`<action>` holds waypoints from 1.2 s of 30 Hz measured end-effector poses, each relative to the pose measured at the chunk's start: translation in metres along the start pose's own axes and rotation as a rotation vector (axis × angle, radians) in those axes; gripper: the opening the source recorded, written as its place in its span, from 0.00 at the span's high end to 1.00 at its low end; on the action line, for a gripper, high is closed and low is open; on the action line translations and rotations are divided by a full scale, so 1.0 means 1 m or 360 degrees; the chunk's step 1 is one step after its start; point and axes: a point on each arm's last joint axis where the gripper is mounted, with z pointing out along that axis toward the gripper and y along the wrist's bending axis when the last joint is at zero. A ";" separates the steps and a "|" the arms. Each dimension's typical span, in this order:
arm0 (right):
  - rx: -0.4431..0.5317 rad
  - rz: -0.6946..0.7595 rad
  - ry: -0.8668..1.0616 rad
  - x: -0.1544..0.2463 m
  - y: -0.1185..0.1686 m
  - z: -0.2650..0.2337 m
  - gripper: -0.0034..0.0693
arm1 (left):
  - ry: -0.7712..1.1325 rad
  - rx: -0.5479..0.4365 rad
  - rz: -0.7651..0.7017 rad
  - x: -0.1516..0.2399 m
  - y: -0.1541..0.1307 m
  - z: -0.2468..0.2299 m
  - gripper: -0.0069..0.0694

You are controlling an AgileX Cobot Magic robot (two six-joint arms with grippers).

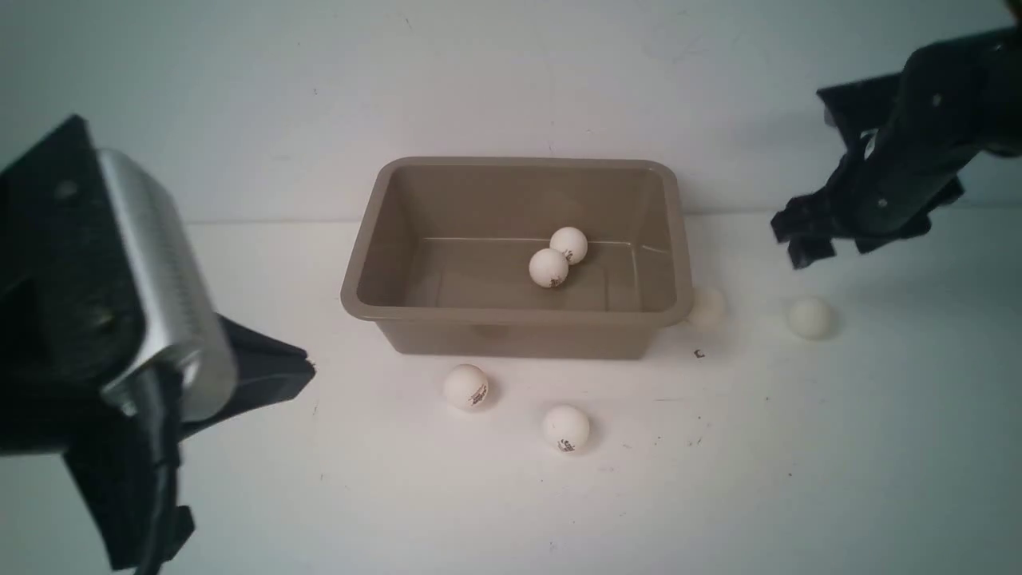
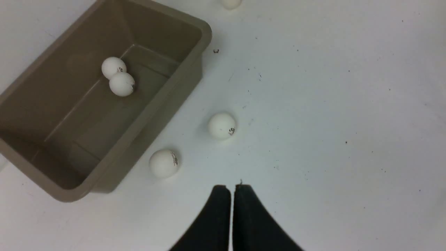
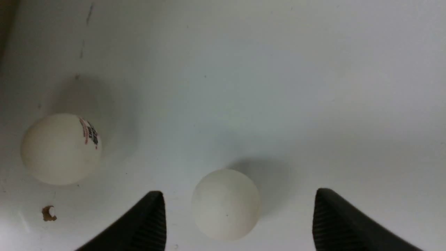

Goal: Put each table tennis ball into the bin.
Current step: Use the right arm to clamp the table tennis ball closest to it

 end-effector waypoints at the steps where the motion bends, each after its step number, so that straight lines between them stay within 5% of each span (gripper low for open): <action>1: -0.0004 0.0002 0.0009 0.000 0.000 0.003 0.22 | -0.0013 -0.0008 -0.0006 -0.001 -0.002 -0.003 0.92; 15: -0.0017 -0.0006 0.0107 0.008 0.004 0.041 0.23 | 0.0002 0.0040 -0.0033 0.001 -0.010 -0.010 0.92; 26: -0.0018 -0.0006 0.0115 0.009 0.004 0.044 0.47 | 0.0002 0.0041 -0.0034 0.001 -0.010 -0.010 0.92; 36: 0.0020 -0.0042 0.0090 0.006 0.001 0.034 0.46 | 0.0004 0.0044 -0.0034 0.001 -0.010 -0.010 0.92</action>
